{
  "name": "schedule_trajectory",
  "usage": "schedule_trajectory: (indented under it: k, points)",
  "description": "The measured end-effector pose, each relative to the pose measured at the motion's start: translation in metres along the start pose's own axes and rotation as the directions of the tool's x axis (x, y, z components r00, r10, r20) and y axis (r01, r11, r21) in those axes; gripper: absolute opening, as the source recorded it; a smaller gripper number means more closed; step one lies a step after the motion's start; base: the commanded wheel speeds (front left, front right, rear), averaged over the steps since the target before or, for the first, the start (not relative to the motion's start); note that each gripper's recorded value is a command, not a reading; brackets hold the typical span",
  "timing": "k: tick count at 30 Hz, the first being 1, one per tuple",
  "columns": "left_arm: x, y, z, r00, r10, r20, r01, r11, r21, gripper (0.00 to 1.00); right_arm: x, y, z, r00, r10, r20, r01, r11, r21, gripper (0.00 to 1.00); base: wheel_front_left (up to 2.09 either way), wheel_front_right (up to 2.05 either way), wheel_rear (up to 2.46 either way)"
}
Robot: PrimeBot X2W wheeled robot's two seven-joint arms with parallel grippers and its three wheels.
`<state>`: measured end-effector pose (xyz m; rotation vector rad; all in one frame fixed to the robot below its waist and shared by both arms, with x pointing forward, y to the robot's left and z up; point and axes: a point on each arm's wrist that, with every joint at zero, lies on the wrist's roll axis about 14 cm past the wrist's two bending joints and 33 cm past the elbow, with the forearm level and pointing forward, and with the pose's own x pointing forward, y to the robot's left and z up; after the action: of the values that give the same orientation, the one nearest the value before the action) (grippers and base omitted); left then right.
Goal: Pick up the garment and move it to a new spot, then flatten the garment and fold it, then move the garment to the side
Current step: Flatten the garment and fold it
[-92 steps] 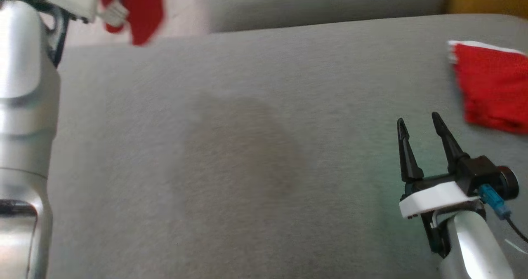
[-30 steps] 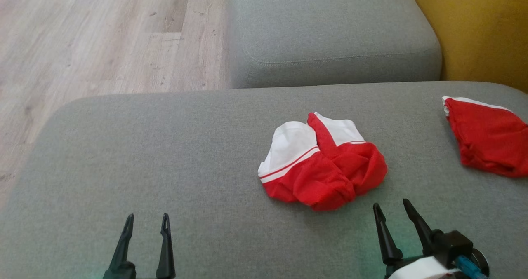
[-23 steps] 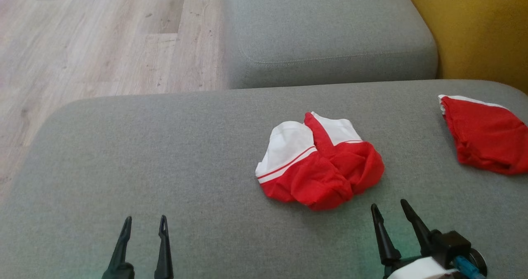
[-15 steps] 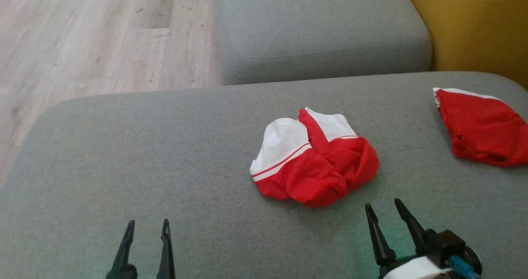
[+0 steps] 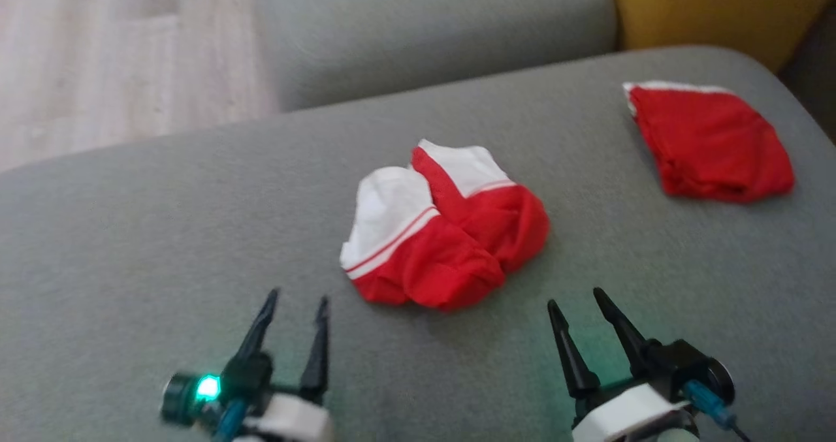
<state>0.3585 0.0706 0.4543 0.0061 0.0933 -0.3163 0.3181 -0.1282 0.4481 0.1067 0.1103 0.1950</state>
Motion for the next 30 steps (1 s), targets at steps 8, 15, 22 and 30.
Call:
schedule_trajectory:
  k: [8, 15, 22, 30]
  points:
    - [0.062, -0.052, -0.009, 0.973, -0.226, -0.053, 0.227, 0.974, 0.001, 1.00, 0.013, -0.019, -0.006, 0.998, -0.048, -0.032, 0.048, 0.999, 0.000, 1.00, 0.00, 0.00, 0.00]
    - [0.093, -0.050, -0.070, 0.930, -0.208, -0.304, 0.220, 0.975, 0.007, 1.00, 0.026, -0.027, -0.006, 0.997, -0.060, -0.045, 0.059, 0.998, -0.016, 1.00, 0.00, 0.00, 0.00]
    - [0.103, -0.080, -0.071, 0.899, -0.313, -0.306, 0.313, 0.948, -0.052, 0.00, 0.015, -0.040, -0.006, 0.993, -0.111, -0.048, 0.110, 0.994, -0.021, 1.00, 0.00, 0.00, 0.00]
    - [0.116, -0.145, 0.006, 0.865, -0.494, -0.089, 0.499, 0.865, 0.054, 0.00, -0.001, -0.042, 0.004, 0.991, -0.134, -0.009, 0.134, 0.991, -0.020, 1.00, 0.00, 0.00, 0.00]
